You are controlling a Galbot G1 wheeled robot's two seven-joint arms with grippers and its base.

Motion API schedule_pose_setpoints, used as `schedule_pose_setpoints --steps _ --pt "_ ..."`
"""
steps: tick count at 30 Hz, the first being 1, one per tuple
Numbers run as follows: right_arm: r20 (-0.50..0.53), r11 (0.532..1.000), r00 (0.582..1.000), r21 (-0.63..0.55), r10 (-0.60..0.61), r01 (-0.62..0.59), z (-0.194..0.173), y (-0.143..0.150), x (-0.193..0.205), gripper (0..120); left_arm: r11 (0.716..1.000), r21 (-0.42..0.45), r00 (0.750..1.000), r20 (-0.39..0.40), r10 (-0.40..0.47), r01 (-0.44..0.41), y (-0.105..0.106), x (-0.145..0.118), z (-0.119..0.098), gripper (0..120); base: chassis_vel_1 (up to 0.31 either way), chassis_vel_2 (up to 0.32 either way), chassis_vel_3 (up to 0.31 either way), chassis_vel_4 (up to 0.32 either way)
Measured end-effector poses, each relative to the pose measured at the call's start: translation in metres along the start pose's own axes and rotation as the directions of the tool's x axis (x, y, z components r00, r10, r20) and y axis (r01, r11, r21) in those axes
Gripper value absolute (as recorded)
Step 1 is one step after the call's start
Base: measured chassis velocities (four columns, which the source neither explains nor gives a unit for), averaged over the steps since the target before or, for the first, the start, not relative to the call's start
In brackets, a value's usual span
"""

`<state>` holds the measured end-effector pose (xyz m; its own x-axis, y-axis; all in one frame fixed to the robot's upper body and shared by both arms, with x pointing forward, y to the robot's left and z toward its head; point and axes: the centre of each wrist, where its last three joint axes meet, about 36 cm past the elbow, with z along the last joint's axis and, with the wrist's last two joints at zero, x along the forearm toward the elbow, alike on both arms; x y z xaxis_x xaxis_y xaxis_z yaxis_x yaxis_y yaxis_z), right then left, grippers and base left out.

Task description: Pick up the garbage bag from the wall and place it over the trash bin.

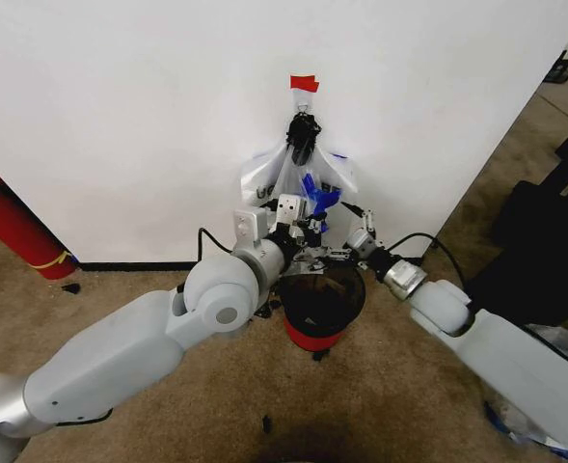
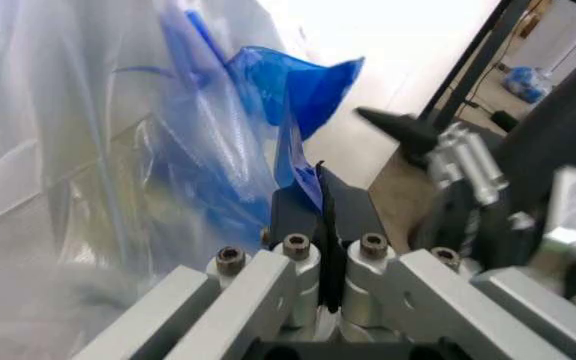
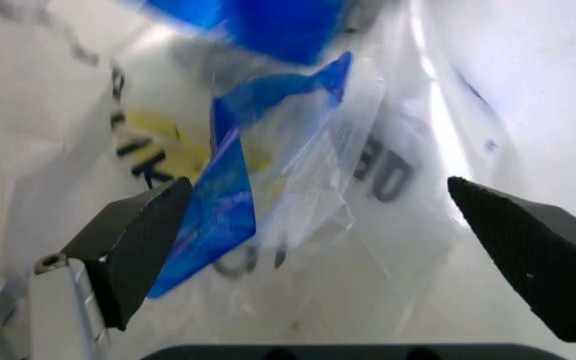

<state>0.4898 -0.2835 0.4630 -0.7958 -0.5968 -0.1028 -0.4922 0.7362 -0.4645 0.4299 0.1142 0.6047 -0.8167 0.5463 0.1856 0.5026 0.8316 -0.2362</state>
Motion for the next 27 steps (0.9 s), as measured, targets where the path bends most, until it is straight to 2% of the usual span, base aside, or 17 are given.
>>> schedule_pose_setpoints --steps 2,6,19,22,24,27 --pt "-0.003 0.999 1.0 -0.047 0.002 -0.002 -0.004 -0.006 0.006 97 1.0 0.001 1.0 -0.005 -0.006 0.006 0.002 0.001 0.002 0 0.0 0.0 0.0 0.0" --pt "-0.01 0.999 1.0 -0.045 -0.01 0.01 -0.004 -0.014 0.009 98 1.0 0.002 1.0 -0.007 -0.003 0.003 0.002 0.002 0.003 0 0.0 0.0 0.0 0.0" --pt "-0.009 0.994 0.994 -0.026 -0.105 0.105 0.003 -0.007 -0.019 97 1.0 0.002 1.0 -0.002 0.019 -0.019 -0.006 0.005 0.002 0 0.0 0.0 0.0 0.0" --pt "-0.016 0.992 0.992 -0.022 -0.122 0.121 0.008 -0.002 -0.03 86 1.0 0.003 1.0 -0.001 0.015 -0.015 -0.004 0.006 0.002 0 0.0 0.0 0.0 0.0" --pt "-0.015 0.992 0.992 -0.019 -0.127 0.127 0.009 -0.001 -0.033 82 1.0 0.004 1.0 0.0 0.015 -0.015 -0.004 0.006 0.002 0 0.0 0.0 0.0 0.0" --pt "-0.011 0.99 0.99 0.009 -0.143 0.144 0.01 0.002 -0.045 69 1.0 0.008 1.0 -0.001 0.013 -0.013 -0.003 0.007 0.003 0 0.0 0.0 0.0 0.0"
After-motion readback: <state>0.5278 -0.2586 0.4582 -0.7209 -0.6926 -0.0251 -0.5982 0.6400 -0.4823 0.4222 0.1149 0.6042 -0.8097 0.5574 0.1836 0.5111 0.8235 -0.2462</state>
